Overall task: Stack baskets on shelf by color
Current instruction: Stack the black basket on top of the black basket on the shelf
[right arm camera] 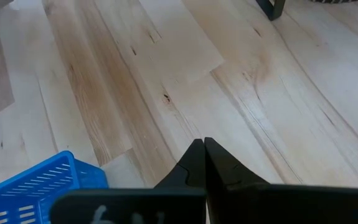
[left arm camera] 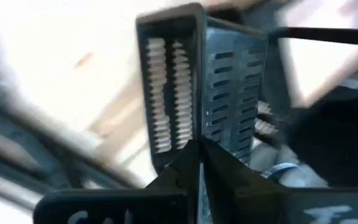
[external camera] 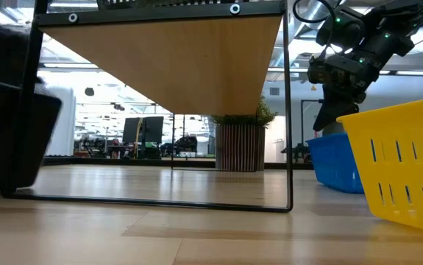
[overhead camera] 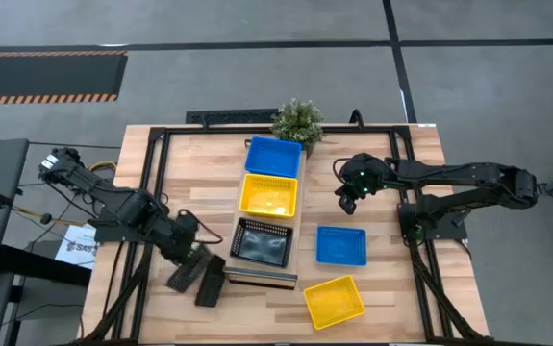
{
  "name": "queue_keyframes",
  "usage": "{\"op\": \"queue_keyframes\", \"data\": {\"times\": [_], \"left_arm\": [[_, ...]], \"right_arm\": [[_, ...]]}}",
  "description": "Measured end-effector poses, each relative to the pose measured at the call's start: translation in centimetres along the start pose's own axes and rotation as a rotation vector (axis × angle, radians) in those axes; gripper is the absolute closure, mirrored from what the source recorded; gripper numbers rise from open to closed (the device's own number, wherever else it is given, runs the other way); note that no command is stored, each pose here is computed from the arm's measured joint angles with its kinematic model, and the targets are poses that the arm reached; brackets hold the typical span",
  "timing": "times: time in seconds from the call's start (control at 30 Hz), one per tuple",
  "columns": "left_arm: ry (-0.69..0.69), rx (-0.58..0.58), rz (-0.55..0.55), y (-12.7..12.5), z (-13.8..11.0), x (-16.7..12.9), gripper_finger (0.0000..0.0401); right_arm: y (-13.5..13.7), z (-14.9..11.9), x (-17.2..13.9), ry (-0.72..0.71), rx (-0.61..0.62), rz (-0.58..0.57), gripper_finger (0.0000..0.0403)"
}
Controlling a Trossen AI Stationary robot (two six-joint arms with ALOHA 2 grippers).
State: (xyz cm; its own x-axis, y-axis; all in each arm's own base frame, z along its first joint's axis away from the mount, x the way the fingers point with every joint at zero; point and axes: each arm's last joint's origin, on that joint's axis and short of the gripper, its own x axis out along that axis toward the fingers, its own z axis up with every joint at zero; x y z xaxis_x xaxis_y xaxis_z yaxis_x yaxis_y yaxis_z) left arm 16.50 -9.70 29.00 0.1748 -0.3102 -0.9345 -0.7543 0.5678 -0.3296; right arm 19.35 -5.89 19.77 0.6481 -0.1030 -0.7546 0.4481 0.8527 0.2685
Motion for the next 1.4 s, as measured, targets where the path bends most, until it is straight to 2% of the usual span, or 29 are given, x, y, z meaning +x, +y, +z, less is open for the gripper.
{"op": "queue_keyframes", "data": {"times": [0.03, 0.3, 0.4, 0.53, 0.87, 1.0, 1.13, 1.4], "left_arm": [[0.001, -0.023, 0.036, 0.3, 0.1, 0.1, 0.04], [-0.116, -0.044, 0.056, 0.3, 0.7, -1.8, 0.04], [-0.211, -0.052, 0.091, 0.4, 0.9, -3.6, 0.04], [-0.338, -0.025, 0.085, 0.2, 0.8, -6.6, 0.04], [-0.789, 0.12, -0.061, -1.0, 0.5, -14.6, 0.0401], [-0.956, 0.278, -0.04, -2.2, 0.7, -16.4, 0.0401], [-1.052, 0.499, 0.053, -4.3, 1.4, -16.6, 0.0401], [-1.008, 0.721, 0.213, -8.9, 3.0, -14.3, 0.0401]], "right_arm": [[0.0, 0.0, 0.0, 0.0, 0.0, 0.0, 0.0396], [0.0, 0.0, 0.0, 0.001, 0.001, -0.001, 0.0396], [-0.1, 0.0, 0.0, -0.001, 0.005, -0.004, 0.0396], [-0.1, 0.0, 0.0, -0.002, 0.005, -0.004, 0.0396], [-0.1, 0.0, 0.0, -0.003, 0.005, -0.004, 0.0396], [-0.1, 0.0, 0.0, -0.002, 0.012, -0.004, 0.0396], [-0.1, 0.0, 0.0, -0.002, 0.024, -0.004, 0.0396], [-0.1, 0.0, 0.0, -0.001, 0.032, -0.004, 0.0396]]}}
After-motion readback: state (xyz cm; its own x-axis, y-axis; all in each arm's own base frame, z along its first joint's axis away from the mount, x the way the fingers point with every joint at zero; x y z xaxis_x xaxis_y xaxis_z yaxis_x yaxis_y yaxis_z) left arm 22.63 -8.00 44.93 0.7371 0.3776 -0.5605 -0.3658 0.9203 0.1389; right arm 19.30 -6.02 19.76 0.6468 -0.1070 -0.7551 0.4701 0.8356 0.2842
